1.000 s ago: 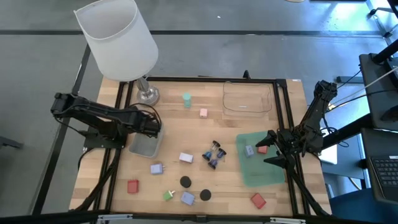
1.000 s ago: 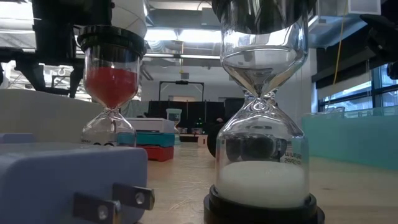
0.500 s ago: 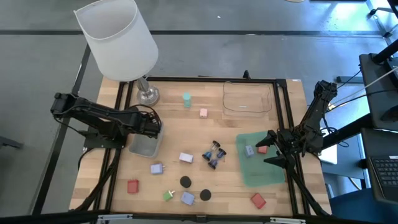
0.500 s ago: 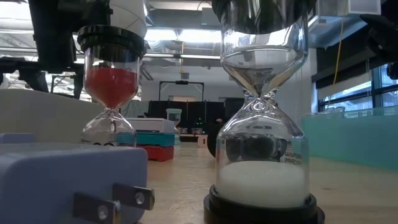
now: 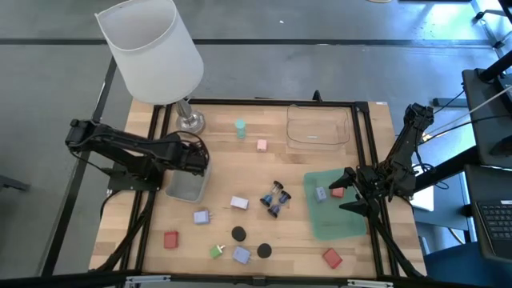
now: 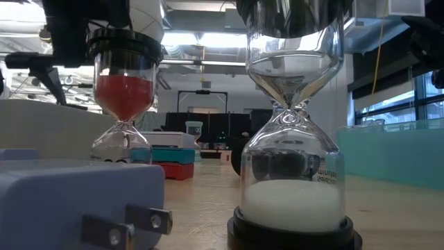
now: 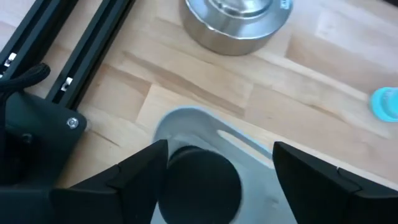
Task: Pick & Place Office items
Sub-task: Put the orange hourglass into the gray bin, then put the light blue hourglass into the gray bin
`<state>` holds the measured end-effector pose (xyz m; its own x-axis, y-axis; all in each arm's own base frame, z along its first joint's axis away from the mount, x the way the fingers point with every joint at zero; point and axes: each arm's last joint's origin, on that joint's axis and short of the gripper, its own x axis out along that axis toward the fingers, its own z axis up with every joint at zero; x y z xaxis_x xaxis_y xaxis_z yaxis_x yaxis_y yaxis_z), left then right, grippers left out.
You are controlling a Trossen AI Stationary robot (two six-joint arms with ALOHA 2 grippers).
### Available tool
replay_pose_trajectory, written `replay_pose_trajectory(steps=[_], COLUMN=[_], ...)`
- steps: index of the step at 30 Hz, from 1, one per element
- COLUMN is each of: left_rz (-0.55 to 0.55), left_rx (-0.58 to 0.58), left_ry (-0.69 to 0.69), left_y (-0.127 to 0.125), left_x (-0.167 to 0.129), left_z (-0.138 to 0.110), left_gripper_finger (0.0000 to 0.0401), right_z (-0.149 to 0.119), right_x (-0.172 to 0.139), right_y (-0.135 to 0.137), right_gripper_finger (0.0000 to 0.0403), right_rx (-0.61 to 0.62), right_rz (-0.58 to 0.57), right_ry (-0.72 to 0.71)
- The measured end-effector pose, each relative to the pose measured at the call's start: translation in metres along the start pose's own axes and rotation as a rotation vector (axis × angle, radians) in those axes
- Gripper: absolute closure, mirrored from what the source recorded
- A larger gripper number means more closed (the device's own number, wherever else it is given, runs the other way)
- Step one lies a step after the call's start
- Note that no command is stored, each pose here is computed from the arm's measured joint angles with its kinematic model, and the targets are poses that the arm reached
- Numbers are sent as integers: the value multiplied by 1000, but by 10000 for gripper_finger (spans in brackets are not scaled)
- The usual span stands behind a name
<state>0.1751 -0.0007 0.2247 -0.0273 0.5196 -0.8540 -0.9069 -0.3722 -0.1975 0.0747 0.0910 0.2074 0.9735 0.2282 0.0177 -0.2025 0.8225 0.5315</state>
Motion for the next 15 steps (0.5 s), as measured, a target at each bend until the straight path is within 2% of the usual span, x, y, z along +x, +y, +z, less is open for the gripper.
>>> replay_pose_trajectory(steps=[15], left_rz=[-108], left_rx=[-2], left_ry=[53], left_y=[-22], left_x=[-36], left_z=[12], left_gripper_finger=[14], right_z=[0], right_x=[0], right_y=[0], right_gripper_finger=[3], right_rx=[0], right_rz=[0], right_ry=[0])
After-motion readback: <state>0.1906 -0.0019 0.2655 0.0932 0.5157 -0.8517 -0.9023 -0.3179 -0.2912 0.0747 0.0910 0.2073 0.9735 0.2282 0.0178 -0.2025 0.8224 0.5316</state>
